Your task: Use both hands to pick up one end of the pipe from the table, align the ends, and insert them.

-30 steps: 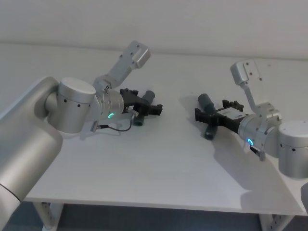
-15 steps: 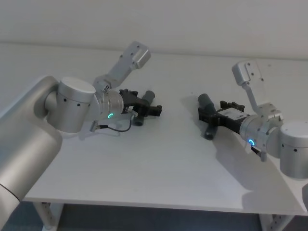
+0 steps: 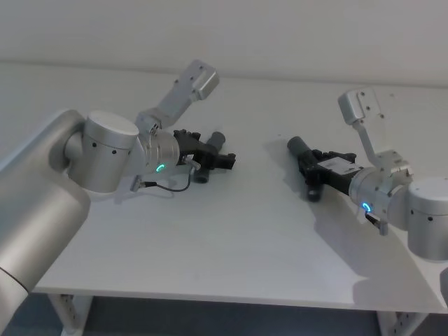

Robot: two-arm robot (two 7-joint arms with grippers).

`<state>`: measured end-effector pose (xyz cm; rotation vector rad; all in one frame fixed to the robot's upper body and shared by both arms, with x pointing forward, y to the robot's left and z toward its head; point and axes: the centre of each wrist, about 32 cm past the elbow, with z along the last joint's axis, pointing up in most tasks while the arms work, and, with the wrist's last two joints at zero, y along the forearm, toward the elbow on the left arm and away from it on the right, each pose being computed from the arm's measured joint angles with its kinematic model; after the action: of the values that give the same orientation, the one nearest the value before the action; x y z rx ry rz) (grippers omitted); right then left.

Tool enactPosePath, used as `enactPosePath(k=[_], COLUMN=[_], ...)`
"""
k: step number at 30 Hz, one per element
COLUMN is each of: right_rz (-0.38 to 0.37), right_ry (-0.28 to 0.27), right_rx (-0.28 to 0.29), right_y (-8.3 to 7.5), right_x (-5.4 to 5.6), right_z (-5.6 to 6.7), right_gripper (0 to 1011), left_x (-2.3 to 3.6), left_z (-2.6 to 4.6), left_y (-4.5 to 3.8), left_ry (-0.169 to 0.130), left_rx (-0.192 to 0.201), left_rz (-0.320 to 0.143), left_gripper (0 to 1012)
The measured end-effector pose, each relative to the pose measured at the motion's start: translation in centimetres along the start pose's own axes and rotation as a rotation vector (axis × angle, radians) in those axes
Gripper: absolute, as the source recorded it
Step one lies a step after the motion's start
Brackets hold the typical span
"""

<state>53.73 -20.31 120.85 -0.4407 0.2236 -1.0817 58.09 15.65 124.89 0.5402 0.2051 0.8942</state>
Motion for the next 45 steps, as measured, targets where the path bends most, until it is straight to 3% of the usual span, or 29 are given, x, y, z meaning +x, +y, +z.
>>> enactPosePath(k=[2, 8, 27, 45], right_rz=[0.000, 0.000, 0.001, 0.001], right_ry=[0.000, 0.001, 0.001, 0.001], right_rx=[0.000, 0.000, 0.000, 0.000], right_y=[0.00, -0.01, -0.01, -0.01], right_x=[0.01, 0.02, 0.02, 0.02], right_z=[0.00, 0.00, 0.00, 0.00], right_gripper=[276, 274, 274, 274], left_x=[0.01, 0.01, 0.02, 0.01], left_z=[0.00, 0.00, -0.01, -0.01], left_y=[0.00, 0.01, 0.01, 0.00], left_ry=[0.000, 0.000, 0.000, 0.000], left_rx=[0.000, 0.001, 0.002, 0.002], left_rz=[0.000, 0.000, 0.000, 0.000], left_gripper=[1001, 918, 370, 368])
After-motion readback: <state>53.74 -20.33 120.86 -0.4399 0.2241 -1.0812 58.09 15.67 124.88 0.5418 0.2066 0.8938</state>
